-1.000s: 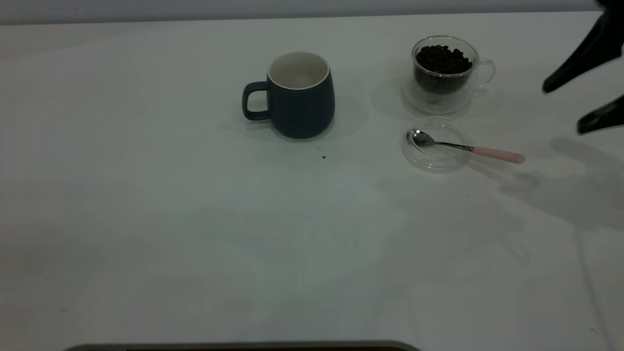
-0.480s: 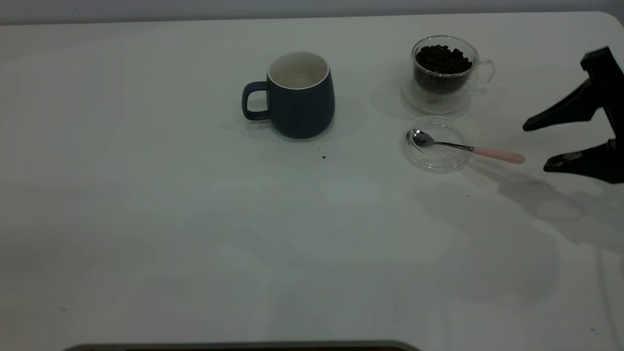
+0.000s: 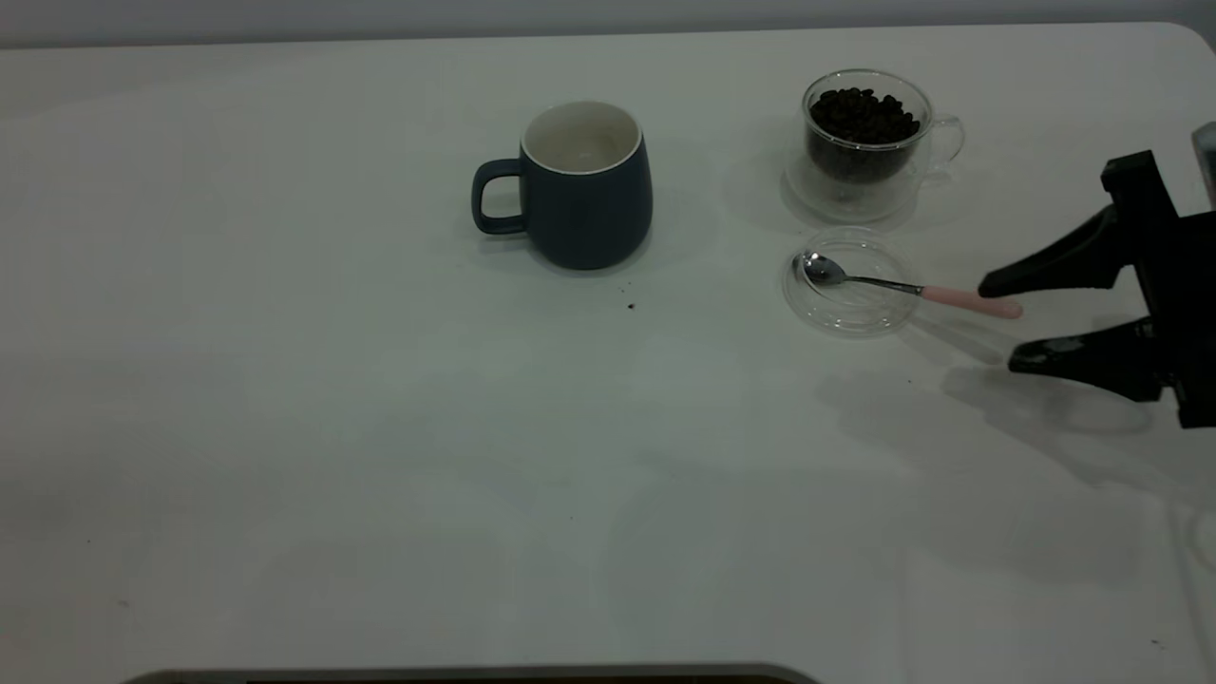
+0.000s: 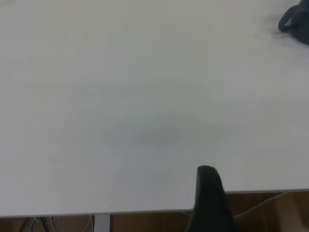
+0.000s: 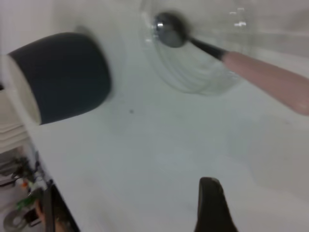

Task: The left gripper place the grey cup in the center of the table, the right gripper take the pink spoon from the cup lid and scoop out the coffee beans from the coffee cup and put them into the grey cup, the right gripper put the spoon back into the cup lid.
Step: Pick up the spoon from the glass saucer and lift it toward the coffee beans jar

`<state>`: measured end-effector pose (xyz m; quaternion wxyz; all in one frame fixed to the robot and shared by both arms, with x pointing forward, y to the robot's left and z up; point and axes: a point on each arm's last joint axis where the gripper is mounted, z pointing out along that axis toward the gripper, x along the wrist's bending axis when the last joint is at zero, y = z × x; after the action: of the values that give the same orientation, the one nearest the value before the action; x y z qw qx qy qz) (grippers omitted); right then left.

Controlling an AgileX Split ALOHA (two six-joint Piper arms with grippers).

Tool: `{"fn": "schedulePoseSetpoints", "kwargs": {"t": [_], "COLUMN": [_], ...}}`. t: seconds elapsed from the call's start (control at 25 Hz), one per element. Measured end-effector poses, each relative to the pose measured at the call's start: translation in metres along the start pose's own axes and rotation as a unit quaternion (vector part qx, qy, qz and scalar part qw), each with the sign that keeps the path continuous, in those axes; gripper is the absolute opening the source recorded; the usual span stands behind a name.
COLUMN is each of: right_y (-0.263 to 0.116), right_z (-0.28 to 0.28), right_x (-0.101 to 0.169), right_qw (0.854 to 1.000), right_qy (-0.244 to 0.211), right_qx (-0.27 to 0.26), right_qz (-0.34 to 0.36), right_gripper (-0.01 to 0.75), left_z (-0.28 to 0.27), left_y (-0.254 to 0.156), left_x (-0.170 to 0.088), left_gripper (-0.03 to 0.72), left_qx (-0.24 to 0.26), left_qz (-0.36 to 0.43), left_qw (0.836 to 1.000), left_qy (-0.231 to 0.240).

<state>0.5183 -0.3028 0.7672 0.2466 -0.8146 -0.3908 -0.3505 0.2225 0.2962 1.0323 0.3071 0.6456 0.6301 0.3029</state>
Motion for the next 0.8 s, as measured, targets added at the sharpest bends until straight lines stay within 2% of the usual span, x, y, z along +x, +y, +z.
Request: {"fn": "schedulePoseSetpoints", "kwargs": {"t": [0.2,0.8], "right_y": [0.004,0.020], "right_z": [0.007,0.026], "right_x": [-0.002,-0.014], "right_qw": [1.000,0.999], "right_qy": [0.021,0.044], "right_qx": [0.006,0.013], "right_qz": [-0.010,-0.030], "right_gripper": [0.520,0.519], "left_z": [0.000,0.000], "left_y": [0.000,0.000], "left_x": [0.000,0.000], "left_gripper": [0.565,0.565], "left_qx": [0.000,0.000], "left_qz": [0.000,0.000], "left_qw": [1.000,1.000], "left_qy": [0.000,0.000]}}
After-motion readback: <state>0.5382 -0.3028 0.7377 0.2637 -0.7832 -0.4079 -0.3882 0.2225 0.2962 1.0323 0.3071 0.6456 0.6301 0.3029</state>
